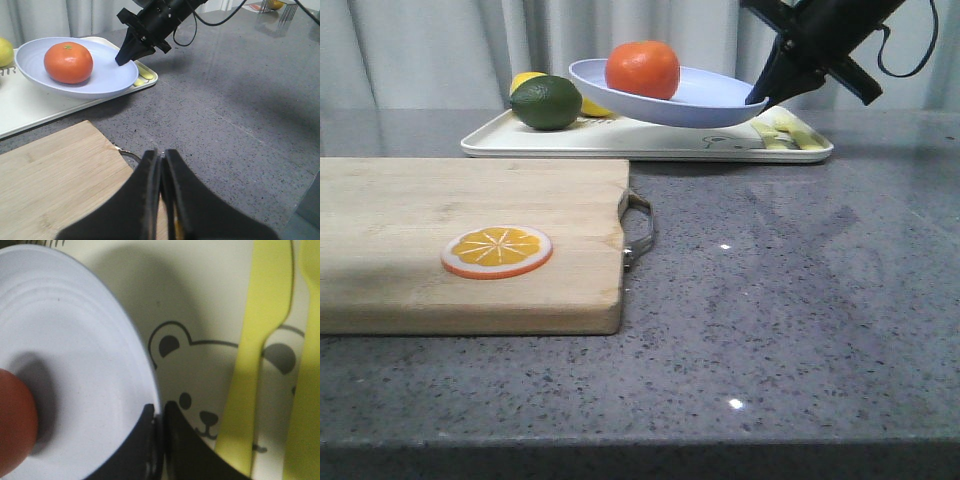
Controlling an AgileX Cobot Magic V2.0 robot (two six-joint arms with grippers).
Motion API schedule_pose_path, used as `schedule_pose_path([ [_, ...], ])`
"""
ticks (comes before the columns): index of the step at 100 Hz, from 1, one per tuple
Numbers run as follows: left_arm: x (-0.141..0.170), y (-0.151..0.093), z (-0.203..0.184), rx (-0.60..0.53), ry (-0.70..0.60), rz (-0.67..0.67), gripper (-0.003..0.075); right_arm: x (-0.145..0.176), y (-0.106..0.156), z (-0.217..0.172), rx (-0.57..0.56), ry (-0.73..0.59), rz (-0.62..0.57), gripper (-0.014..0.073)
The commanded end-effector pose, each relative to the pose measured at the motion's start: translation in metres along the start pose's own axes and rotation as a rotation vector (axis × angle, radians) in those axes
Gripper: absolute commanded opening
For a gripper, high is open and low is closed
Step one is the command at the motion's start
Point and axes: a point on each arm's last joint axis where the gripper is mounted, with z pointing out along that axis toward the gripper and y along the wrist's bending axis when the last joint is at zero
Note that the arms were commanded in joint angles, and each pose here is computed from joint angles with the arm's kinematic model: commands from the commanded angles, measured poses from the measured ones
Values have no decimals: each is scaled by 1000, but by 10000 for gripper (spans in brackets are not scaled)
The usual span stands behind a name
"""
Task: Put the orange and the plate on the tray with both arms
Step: 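Lift the plate with the orange and set it onto the white tray, then open the right gripper and raise it off the plate rim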
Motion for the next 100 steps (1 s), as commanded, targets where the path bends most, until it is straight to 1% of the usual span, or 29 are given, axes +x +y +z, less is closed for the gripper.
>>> schedule_pose_path([
  [1, -16, -2, -2, 4, -113, -13, -20, -16, 27, -27, -76, -90, -40, -58],
  [36, -16, -2, -2, 4, -113, -13, -20, -24, 16, -11, -61, -115, -41, -58],
  [65, -16, -2, -2, 4, -113, -13, -20, -30, 15, -11, -55, -180, -38, -52],
  [70, -16, -2, -2, 4, -113, -13, -20, -31, 15, -11, -54, -194, -37, -35],
  [77, -16, -2, -2, 4, -113, -13, -20, -33, 15, -11, -51, -214, -37, 10],
  [91, -16, -2, -2, 4, -113, -13, -20, -34, 14, -11, -37, -222, -46, 139],
  [100, -16, -2, -2, 4, -113, -13, -20, -34, 14, -11, -36, -226, -47, 192],
])
